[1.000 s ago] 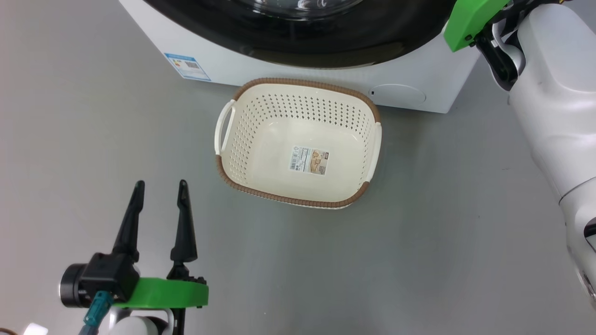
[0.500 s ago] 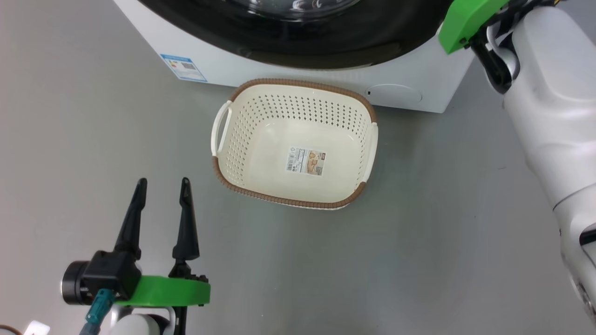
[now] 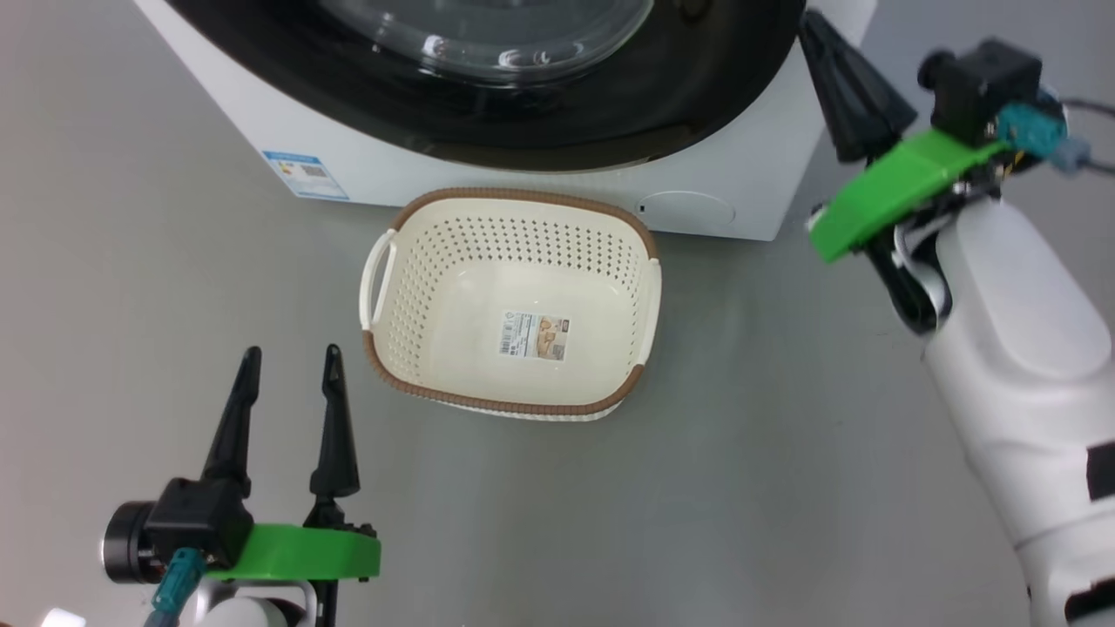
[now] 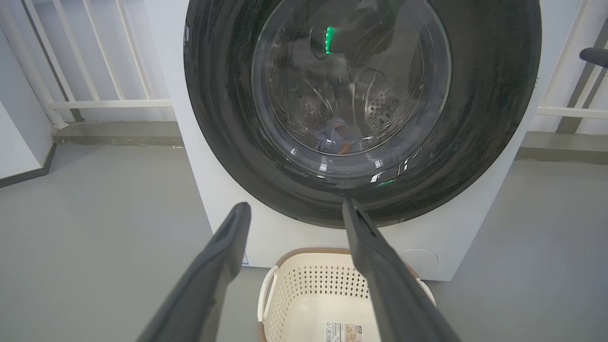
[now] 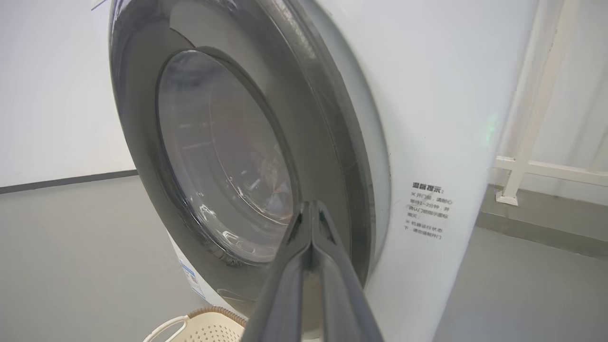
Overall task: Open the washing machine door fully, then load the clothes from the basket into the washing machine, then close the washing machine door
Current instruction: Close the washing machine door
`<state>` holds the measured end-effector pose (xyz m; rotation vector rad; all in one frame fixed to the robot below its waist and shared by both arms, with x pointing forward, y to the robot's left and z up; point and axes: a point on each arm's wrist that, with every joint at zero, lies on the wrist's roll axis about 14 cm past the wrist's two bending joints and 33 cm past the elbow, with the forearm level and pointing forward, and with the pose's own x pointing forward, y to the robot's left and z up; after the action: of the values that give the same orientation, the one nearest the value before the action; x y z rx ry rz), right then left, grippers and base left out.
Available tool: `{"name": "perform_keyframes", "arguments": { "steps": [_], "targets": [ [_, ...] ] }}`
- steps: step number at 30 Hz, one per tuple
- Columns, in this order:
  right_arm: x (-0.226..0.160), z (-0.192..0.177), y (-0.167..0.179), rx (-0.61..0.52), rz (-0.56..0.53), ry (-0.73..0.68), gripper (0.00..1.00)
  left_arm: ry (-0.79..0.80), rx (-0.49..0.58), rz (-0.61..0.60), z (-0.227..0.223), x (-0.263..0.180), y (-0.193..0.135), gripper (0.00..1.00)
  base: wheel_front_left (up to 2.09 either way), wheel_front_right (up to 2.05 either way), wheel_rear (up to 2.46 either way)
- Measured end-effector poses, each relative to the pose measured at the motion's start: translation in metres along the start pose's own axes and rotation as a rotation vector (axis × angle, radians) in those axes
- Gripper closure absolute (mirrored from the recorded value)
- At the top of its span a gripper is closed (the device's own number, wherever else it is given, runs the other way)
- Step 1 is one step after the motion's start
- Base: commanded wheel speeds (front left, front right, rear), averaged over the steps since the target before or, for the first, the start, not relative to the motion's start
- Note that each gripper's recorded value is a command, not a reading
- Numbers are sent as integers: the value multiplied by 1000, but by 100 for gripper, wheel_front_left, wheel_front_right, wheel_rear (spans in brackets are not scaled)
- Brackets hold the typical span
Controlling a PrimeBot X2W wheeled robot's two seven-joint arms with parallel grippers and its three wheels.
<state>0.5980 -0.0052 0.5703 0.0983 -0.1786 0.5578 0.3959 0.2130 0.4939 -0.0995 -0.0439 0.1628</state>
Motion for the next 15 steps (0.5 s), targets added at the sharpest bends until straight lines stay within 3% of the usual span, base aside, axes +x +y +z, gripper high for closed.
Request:
{"name": "perform_keyframes", "arguments": {
  "steps": [2, 4, 6, 7, 15],
  "targets": [
    [-8, -3, -1, 5, -7, 3, 68, -2, -3, -7, 1, 0, -1, 0, 0, 0, 0],
    [-25, -12, -1, 11, -19, 24, 52, -2, -8, -14, 1, -2, -4, 0, 0, 0, 0],
    [-43, -20, -1, 9, -34, 46, 8, 3, -8, -24, 0, -6, -6, 0, 0, 0, 0],
    [-52, -22, -2, 5, -41, 54, 0, 5, -8, -28, -1, -7, -7, 0, 0, 0, 0],
    [-108, -19, -17, 17, -152, 50, 0, -2, -29, -79, 2, -13, -18, 0, 0, 0, 0]
  ]
}}
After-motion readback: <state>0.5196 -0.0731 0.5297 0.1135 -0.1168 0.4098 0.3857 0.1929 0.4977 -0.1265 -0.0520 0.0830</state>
